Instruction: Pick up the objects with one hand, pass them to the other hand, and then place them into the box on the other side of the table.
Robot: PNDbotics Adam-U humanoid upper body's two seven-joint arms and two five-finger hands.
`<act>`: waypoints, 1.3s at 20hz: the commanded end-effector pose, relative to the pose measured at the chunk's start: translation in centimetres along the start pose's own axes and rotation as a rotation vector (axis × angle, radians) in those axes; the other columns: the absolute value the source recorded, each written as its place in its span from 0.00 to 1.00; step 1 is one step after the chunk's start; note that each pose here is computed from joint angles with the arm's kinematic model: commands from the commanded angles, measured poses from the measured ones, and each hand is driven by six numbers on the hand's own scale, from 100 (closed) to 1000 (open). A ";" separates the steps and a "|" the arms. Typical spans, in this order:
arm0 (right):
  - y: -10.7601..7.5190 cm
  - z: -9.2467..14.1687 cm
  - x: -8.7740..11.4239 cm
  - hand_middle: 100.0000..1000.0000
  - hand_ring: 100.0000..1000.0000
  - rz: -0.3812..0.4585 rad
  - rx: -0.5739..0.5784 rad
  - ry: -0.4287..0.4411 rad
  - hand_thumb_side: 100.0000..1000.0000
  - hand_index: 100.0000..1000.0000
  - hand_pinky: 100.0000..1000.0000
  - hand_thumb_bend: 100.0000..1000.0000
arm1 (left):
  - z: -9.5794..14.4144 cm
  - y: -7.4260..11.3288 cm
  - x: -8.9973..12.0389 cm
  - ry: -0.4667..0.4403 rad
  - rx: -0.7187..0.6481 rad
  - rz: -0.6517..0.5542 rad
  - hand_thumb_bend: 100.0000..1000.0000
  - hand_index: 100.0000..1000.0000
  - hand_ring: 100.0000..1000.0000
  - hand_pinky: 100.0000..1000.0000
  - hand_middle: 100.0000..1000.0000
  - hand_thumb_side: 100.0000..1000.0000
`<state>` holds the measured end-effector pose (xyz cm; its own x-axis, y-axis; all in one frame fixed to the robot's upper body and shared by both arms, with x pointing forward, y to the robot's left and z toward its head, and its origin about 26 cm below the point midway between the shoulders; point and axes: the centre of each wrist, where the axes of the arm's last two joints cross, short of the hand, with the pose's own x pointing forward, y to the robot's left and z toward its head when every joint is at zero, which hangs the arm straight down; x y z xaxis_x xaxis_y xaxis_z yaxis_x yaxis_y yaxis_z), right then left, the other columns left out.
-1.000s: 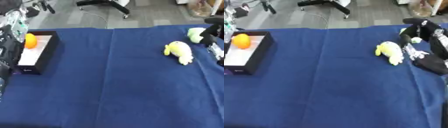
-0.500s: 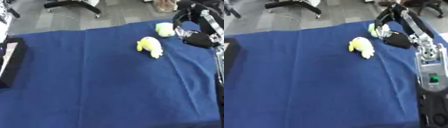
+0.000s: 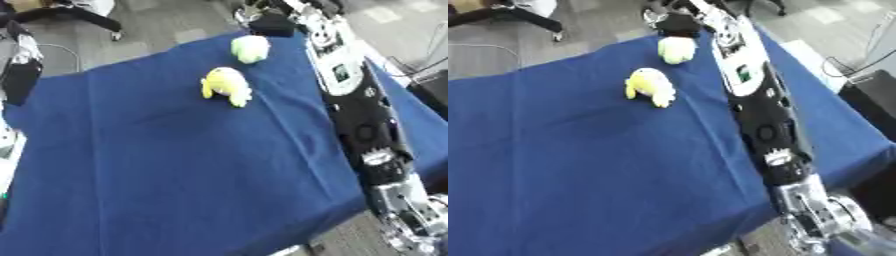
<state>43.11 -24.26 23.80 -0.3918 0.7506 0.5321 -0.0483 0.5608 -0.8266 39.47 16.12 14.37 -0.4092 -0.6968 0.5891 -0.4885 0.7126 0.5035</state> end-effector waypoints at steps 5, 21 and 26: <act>0.5 -2.3 -1.2 0.89 0.82 0.043 0.059 0.212 0.55 1.00 0.83 0.00 | 3.7 -1.2 6.3 -0.092 -0.066 0.384 0.00 0.82 0.64 0.70 0.64 0.62; 8.5 -3.8 -6.8 0.95 0.93 0.273 0.384 0.393 0.60 1.00 0.89 0.00 | 4.4 5.6 7.3 -0.100 -0.131 0.633 0.00 0.82 0.63 0.69 0.63 0.66; 9.9 -3.2 -9.1 0.86 0.86 0.363 0.415 0.394 0.27 0.95 0.86 0.00 | 4.3 6.1 6.9 -0.088 -0.142 0.683 0.00 0.82 0.63 0.69 0.63 0.66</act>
<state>49.00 -23.34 11.41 -0.0947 0.9742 0.2047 -0.3615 0.1579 -0.9189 30.55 14.78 18.10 -0.6336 -0.0949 0.7678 -0.0004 0.9925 0.1223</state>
